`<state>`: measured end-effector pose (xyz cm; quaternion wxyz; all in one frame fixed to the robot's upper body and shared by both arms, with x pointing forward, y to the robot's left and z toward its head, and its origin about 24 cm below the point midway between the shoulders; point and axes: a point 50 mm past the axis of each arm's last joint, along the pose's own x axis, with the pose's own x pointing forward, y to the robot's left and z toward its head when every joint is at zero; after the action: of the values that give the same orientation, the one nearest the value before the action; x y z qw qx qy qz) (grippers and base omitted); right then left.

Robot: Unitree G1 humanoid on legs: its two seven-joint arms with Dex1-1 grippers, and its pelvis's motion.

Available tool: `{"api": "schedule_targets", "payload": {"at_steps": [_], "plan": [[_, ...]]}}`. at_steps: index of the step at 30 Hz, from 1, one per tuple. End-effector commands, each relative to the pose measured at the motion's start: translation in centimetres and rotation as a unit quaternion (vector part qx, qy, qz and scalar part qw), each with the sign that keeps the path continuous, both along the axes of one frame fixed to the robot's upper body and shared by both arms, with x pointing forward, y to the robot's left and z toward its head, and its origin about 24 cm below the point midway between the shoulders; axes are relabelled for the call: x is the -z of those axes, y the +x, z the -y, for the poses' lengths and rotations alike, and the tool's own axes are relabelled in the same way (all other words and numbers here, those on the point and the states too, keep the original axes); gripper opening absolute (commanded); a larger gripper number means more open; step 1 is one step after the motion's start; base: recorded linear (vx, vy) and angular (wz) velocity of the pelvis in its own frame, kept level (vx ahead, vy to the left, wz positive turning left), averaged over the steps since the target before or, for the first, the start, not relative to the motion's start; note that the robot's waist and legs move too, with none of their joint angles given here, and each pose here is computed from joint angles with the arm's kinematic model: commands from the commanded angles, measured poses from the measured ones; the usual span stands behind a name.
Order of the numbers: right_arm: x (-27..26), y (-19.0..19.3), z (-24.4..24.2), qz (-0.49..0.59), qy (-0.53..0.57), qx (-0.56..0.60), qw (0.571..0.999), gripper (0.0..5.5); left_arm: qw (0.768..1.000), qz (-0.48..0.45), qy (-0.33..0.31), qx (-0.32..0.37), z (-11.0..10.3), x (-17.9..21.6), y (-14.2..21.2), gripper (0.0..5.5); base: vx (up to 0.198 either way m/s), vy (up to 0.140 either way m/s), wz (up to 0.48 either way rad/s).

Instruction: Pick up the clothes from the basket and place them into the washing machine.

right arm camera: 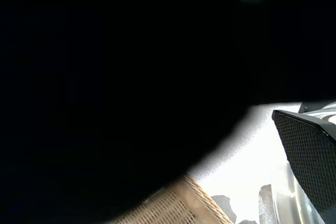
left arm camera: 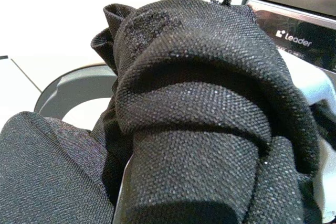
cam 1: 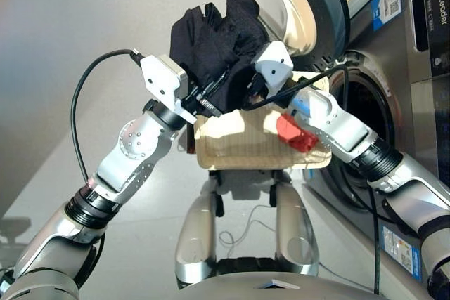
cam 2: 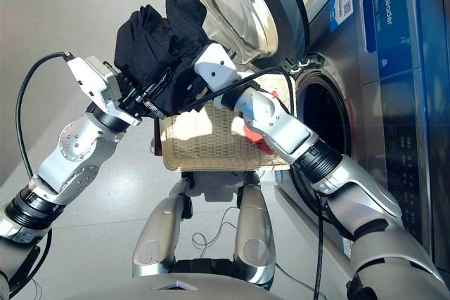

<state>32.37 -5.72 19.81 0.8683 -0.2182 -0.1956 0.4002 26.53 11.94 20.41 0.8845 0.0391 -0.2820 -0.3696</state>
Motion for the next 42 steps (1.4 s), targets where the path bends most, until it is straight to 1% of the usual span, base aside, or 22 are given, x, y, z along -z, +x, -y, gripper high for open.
{"api": "schedule_targets", "payload": {"at_steps": [1, 8, 12, 13, 14, 15, 21, 29, 36, 37, 39, 40, 41, 42], "plan": [[-0.1, -2.6, -5.5, 0.026, -0.032, -0.124, 0.991, 5.50, 0.989, 0.083, -0.037, 0.118, 3.1, -2.8, -2.9, 0.00, 0.000, 0.000, 0.000], [-0.9, -2.6, -5.7, 0.035, -0.069, -0.151, 0.985, 5.50, 0.986, 0.085, -0.028, 0.138, 3.4, -2.7, -3.1, 0.00, 0.000, 0.000, 0.000], [-1.3, -2.4, -5.5, 0.038, -0.058, -0.148, 0.987, 5.50, 0.986, 0.088, -0.025, 0.142, 3.5, -2.8, -3.2, 0.00, 0.000, 0.000, 0.000], [-1.5, -2.5, -5.6, 0.042, -0.053, -0.150, 0.986, 4.90, 0.986, 0.089, -0.023, 0.142, 3.5, -2.8, -3.2, 0.00, 0.000, 0.000, 0.000], [-1.6, -2.6, -5.5, 0.043, -0.047, -0.151, 0.986, 2.59, 0.985, 0.088, -0.022, 0.143, 3.5, -2.8, -3.2, 0.00, 0.000, 0.000, 0.000], [-1.8, -2.7, -5.5, 0.044, -0.038, -0.152, 0.987, 0.00, 0.985, 0.089, -0.023, 0.143, 3.6, -2.8, -3.2, 0.00, 0.000, 0.000, 0.000], [-2.4, -3.0, -4.8, 0.057, 0.012, -0.139, 0.989, 0.00, 0.987, 0.088, -0.022, 0.134, 3.6, -2.6, -3.0, 0.00, 0.000, 0.000, 0.000], [-2.7, -3.4, -4.0, 0.082, 0.039, -0.127, 0.988, 0.00, 0.988, 0.083, -0.024, 0.129, 3.7, -2.3, -2.8, 0.00, 0.000, 0.000, 0.000], [-2.5, -3.4, -2.6, 0.105, 0.100, -0.080, 0.986, 0.00, 0.990, 0.079, -0.031, 0.110, 3.5, -2.0, -2.5, 0.00, 0.000, 0.000, 0.000], [-2.4, -3.4, -2.5, 0.105, 0.100, -0.079, 0.986, 0.00, 0.990, 0.079, -0.031, 0.111, 3.5, -1.9, -2.5, 0.67, 0.000, 0.000, 0.000], [-2.4, -3.4, -2.3, 0.110, 0.122, -0.068, 0.984, 0.00, 0.991, 0.077, -0.035, 0.106, 3.5, -1.8, -2.3, 0.73, 0.000, 0.000, 0.000], [-2.1, -3.3, -2.0, 0.107, 0.140, -0.055, 0.983, 0.00, 0.991, 0.075, -0.036, 0.106, 3.5, -1.7, -2.3, 1.25, 0.000, 0.000, 0.000], [-2.0, -3.4, -1.9, 0.110, 0.152, -0.050, 0.981, 0.00, 0.991, 0.075, -0.040, 0.104, 3.4, -1.7, -2.3, 2.26, 0.000, 0.000, 0.000], [-2.0, -3.4, -1.9, 0.110, 0.152, -0.049, 0.981, 0.00, 0.991, 0.075, -0.040, 0.104, 3.4, -1.7, -2.3, 5.20, 0.000, 0.000, 0.000]]}}
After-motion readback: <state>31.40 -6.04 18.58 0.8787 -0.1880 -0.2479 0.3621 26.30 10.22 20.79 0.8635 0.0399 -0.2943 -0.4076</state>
